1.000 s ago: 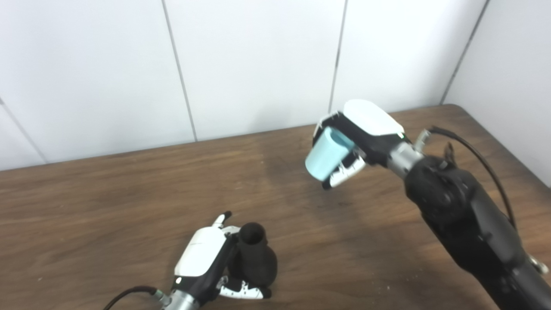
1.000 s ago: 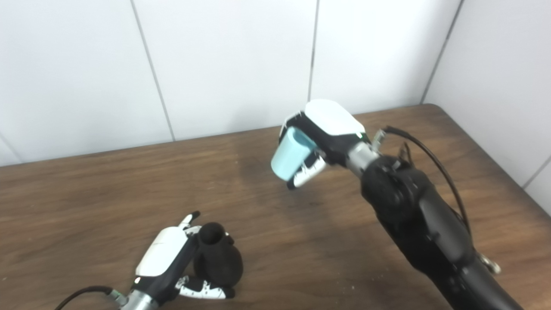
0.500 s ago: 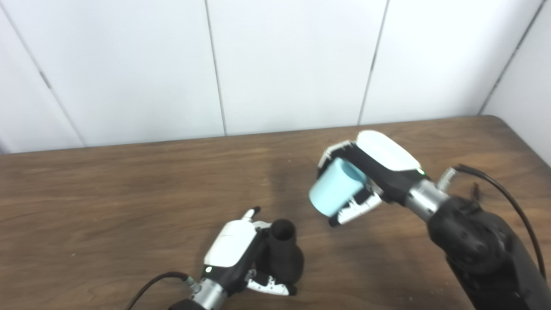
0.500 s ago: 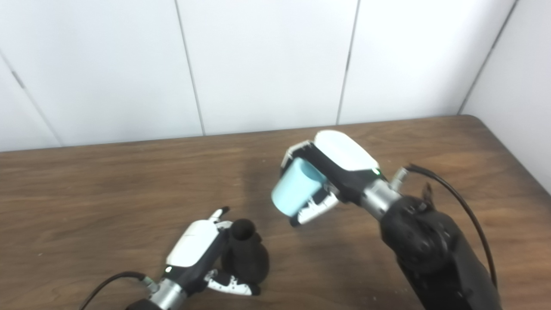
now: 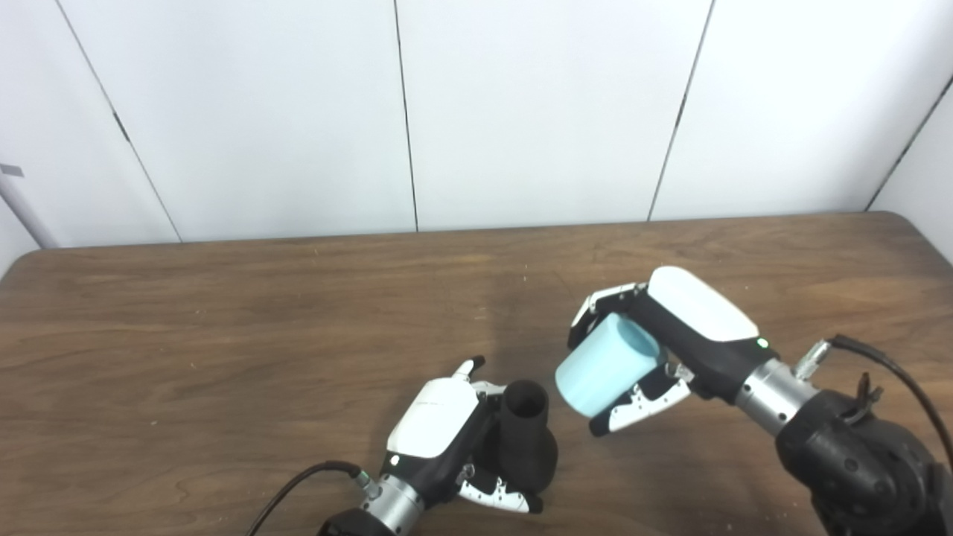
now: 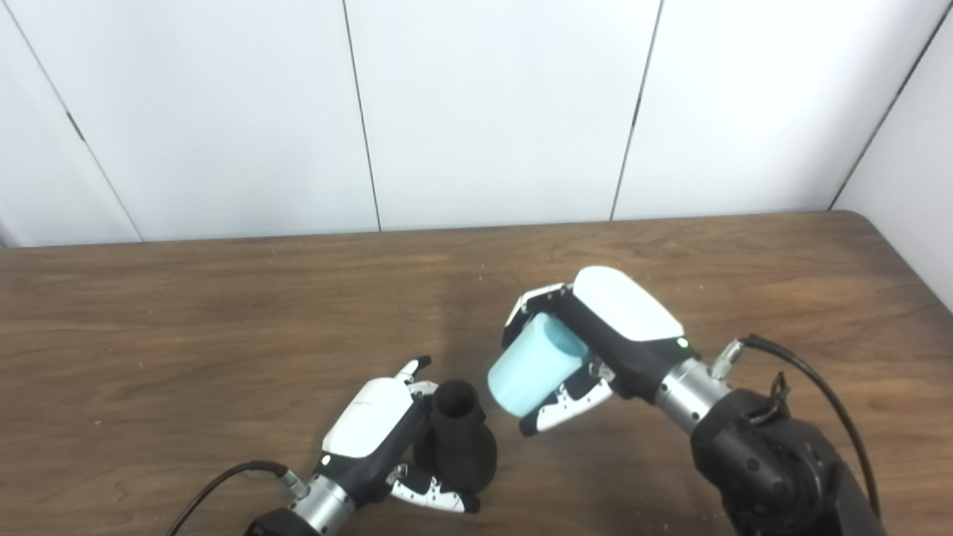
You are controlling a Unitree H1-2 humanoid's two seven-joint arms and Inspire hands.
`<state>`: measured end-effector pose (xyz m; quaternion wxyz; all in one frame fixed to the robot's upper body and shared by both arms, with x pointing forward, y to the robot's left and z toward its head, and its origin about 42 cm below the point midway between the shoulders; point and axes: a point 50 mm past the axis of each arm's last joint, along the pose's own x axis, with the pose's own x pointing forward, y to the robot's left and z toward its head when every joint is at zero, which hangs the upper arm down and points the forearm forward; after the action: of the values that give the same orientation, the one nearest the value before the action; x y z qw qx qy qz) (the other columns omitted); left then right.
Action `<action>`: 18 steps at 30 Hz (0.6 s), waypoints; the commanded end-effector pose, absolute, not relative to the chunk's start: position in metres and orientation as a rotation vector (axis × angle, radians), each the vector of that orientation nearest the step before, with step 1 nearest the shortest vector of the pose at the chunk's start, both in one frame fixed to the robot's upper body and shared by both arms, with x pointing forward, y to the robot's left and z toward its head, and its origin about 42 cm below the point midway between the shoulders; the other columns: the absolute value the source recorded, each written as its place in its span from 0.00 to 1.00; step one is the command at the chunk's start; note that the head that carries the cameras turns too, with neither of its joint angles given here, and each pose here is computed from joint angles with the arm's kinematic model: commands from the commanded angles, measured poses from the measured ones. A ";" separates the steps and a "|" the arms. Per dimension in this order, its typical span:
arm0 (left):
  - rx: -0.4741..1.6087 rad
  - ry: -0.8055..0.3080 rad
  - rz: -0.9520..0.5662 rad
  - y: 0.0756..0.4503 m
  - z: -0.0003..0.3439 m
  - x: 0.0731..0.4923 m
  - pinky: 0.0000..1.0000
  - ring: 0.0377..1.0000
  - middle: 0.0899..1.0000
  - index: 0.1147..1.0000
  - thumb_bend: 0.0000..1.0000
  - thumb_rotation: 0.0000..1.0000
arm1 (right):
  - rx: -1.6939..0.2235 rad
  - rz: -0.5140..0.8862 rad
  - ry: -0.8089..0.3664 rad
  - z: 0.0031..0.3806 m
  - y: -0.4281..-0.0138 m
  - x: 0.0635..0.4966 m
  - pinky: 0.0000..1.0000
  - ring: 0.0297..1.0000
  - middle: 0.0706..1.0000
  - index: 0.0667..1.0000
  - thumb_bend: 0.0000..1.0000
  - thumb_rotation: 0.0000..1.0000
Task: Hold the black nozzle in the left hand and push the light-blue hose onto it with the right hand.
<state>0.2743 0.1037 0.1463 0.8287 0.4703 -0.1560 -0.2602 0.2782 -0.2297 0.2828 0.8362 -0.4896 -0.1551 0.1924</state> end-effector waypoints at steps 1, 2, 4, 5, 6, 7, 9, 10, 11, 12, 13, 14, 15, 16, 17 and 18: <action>1.097 -0.170 -0.680 0.105 0.109 0.262 1.00 0.68 0.44 0.43 0.52 0.00 | -1.056 0.381 -0.447 0.302 -0.223 0.273 0.31 0.42 0.47 0.50 0.50 0.00; 1.097 -0.170 -0.680 0.105 0.109 0.262 1.00 0.68 0.44 0.43 0.52 0.00 | -1.052 0.382 -0.453 0.303 -0.222 0.273 0.31 0.41 0.47 0.50 0.50 0.00; 1.097 -0.171 -0.681 0.104 0.110 0.261 1.00 0.68 0.44 0.43 0.52 0.00 | -1.042 0.382 -0.466 0.304 -0.219 0.273 0.32 0.41 0.47 0.50 0.50 0.00; 1.097 -0.172 -0.681 0.103 0.110 0.261 1.00 0.68 0.44 0.43 0.52 0.00 | -1.038 0.381 -0.470 0.305 -0.219 0.273 0.32 0.41 0.47 0.50 0.50 0.00; 1.095 -0.172 -0.683 0.103 0.110 0.261 1.00 0.68 0.44 0.43 0.52 0.00 | -1.031 0.380 -0.477 0.306 -0.218 0.273 0.32 0.41 0.47 0.50 0.50 0.00; 1.092 -0.173 -0.684 0.102 0.111 0.260 1.00 0.68 0.44 0.43 0.52 0.00 | -1.022 0.377 -0.484 0.306 -0.217 0.272 0.32 0.41 0.47 0.50 0.50 0.00; 1.087 -0.175 -0.686 0.101 0.112 0.260 1.00 0.68 0.44 0.43 0.52 0.00 | -1.010 0.374 -0.494 0.306 -0.215 0.272 0.32 0.41 0.46 0.50 0.50 0.00; 1.085 -0.176 -0.686 0.101 0.113 0.260 1.00 0.68 0.44 0.43 0.52 0.00 | -1.003 0.372 -0.498 0.306 -0.215 0.271 0.32 0.41 0.46 0.50 0.50 0.00; 1.084 -0.178 -0.686 0.101 0.113 0.260 1.00 0.68 0.44 0.43 0.52 0.00 | -0.998 0.370 -0.501 0.306 -0.215 0.271 0.32 0.41 0.46 0.50 0.50 0.00; 1.082 -0.179 -0.686 0.102 0.113 0.260 1.00 0.68 0.44 0.43 0.52 0.00 | -0.993 0.368 -0.505 0.306 -0.215 0.271 0.32 0.41 0.47 0.50 0.50 0.00; 1.081 -0.179 -0.686 0.102 0.113 0.260 1.00 0.68 0.44 0.43 0.52 0.00 | -0.991 0.366 -0.507 0.306 -0.216 0.270 0.32 0.41 0.47 0.50 0.50 0.00; 1.080 -0.179 -0.686 0.102 0.113 0.260 1.00 0.68 0.44 0.43 0.52 0.00 | -0.987 0.364 -0.511 0.306 -0.216 0.270 0.32 0.41 0.47 0.50 0.50 0.00; 1.079 -0.180 -0.686 0.102 0.113 0.260 1.00 0.68 0.44 0.43 0.52 0.00 | -0.983 0.362 -0.516 0.306 -0.215 0.269 0.32 0.41 0.47 0.50 0.50 0.00; 1.078 -0.180 -0.686 0.102 0.113 0.260 1.00 0.68 0.44 0.43 0.52 0.00 | -0.979 0.360 -0.520 0.306 -0.215 0.268 0.32 0.41 0.47 0.50 0.50 0.00; 1.078 -0.180 -0.687 0.102 0.113 0.260 1.00 0.68 0.44 0.43 0.52 0.00 | -0.976 0.359 -0.523 0.306 -0.215 0.267 0.32 0.41 0.47 0.50 0.50 0.00; 1.078 -0.180 -0.688 0.102 0.112 0.260 1.00 0.68 0.44 0.43 0.52 0.00 | -0.974 0.356 -0.527 0.307 -0.215 0.267 0.32 0.41 0.47 0.50 0.50 0.00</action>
<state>0.2741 0.1005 0.1469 0.8286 0.4693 -0.1547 -0.2630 0.2706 -0.2132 0.2912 0.8450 -0.4558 -0.2057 0.1896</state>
